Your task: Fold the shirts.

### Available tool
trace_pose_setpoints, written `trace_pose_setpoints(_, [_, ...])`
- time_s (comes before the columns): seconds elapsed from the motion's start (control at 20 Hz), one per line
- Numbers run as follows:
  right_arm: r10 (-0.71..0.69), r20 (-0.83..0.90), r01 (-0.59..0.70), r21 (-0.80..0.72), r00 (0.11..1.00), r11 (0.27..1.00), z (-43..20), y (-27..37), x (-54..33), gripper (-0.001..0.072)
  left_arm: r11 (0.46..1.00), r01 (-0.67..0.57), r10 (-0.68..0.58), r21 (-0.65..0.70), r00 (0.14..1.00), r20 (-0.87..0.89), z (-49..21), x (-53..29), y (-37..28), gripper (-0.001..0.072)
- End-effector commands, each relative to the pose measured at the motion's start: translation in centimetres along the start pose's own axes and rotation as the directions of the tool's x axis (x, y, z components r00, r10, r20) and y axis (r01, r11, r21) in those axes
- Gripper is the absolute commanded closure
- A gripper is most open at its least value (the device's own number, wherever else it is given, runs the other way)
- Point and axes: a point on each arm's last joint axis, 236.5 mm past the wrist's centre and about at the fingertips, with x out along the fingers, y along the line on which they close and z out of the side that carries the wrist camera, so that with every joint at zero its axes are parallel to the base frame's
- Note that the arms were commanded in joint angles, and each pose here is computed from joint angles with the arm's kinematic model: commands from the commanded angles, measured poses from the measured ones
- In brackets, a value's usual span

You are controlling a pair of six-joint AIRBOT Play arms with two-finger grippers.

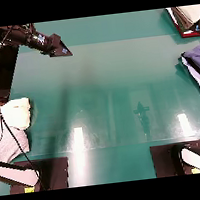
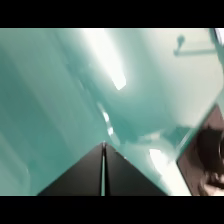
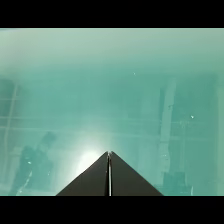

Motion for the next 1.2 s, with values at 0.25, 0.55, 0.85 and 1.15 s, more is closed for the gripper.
trace_pose_setpoints(0.25, [-0.001,0.0,0.001,-0.007,1.0,1.0,0.0,0.0,0.0,0.0696,0.999,-0.047,0.047,-0.006,0.999,0.003,0.1,-0.2,1.1,0.0686])
trace_pose_setpoints(0.55, [-0.002,0.006,0.003,-0.034,1.0,0.999,0.2,-0.1,0.3,0.0696,0.715,-0.699,0.696,0.029,0.707,-0.129,-6.2,-12.8,10.6,0.0684])
trace_pose_setpoints(0.85, [-0.006,0.066,0.008,-0.036,0.998,0.999,1.6,-0.2,0.3,0.0696,0.483,-0.874,0.833,0.049,0.442,-0.332,-16.0,-18.3,14.0,0.0682])
trace_pose_setpoints(1.15, [-0.005,0.024,0.006,-0.028,1.0,1.0,0.9,-0.6,1.3,0.0696,0.359,-0.924,0.864,0.129,0.277,-0.42,-21.9,-16.1,20.9,0.0165])
